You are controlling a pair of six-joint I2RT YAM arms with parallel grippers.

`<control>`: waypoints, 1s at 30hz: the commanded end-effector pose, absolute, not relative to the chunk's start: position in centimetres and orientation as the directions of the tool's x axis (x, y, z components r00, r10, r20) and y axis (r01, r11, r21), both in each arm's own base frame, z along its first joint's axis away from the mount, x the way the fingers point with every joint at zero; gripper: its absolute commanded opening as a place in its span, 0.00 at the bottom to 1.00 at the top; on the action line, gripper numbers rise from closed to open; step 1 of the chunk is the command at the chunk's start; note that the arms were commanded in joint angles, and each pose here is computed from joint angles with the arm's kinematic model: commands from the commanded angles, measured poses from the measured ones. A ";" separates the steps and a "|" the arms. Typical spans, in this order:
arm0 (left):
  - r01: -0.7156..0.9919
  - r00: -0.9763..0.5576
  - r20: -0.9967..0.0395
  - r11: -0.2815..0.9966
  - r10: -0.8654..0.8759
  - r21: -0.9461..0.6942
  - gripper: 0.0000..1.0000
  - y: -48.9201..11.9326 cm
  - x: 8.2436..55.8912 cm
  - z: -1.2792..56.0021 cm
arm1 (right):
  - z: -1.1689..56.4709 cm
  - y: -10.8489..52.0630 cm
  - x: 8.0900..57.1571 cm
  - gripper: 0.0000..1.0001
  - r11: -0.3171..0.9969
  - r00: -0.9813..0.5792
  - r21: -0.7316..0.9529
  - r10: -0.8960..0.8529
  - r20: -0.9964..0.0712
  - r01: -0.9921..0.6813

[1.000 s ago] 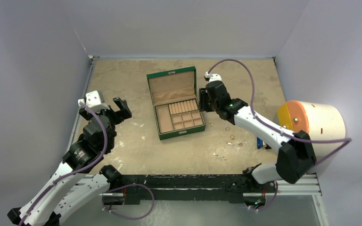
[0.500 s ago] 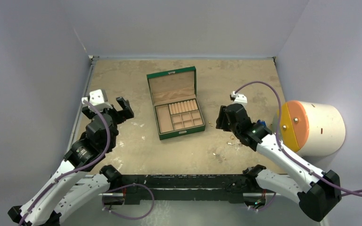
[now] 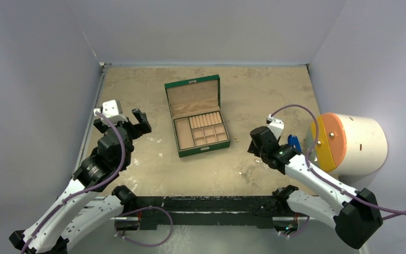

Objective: Organize the mixed jewelry

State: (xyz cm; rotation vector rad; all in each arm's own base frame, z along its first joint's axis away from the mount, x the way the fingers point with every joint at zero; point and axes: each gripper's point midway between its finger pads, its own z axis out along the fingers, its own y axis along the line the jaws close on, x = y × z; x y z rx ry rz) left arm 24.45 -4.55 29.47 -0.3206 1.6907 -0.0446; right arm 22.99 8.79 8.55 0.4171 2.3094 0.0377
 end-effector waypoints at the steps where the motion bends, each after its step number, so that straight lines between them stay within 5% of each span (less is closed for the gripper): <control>1: -0.174 -0.068 -0.963 0.954 -0.260 -0.245 0.98 -4.5 24.5 31.3 | 9.2 7.7 25.0 0.54 0.931 -0.576 0.117 0.309 -0.757 0.346; 16: -0.164 -0.063 -0.962 0.954 -0.265 -0.252 0.98 -4.5 24.4 31.5 | 7.4 9.5 29.2 0.45 0.991 -0.690 0.072 0.129 -0.712 0.111; 30: -0.163 -0.067 -0.963 0.955 -0.262 -0.249 0.98 -4.6 24.5 31.4 | 4.8 9.9 29.7 0.37 0.988 -0.754 0.111 0.152 -0.639 0.106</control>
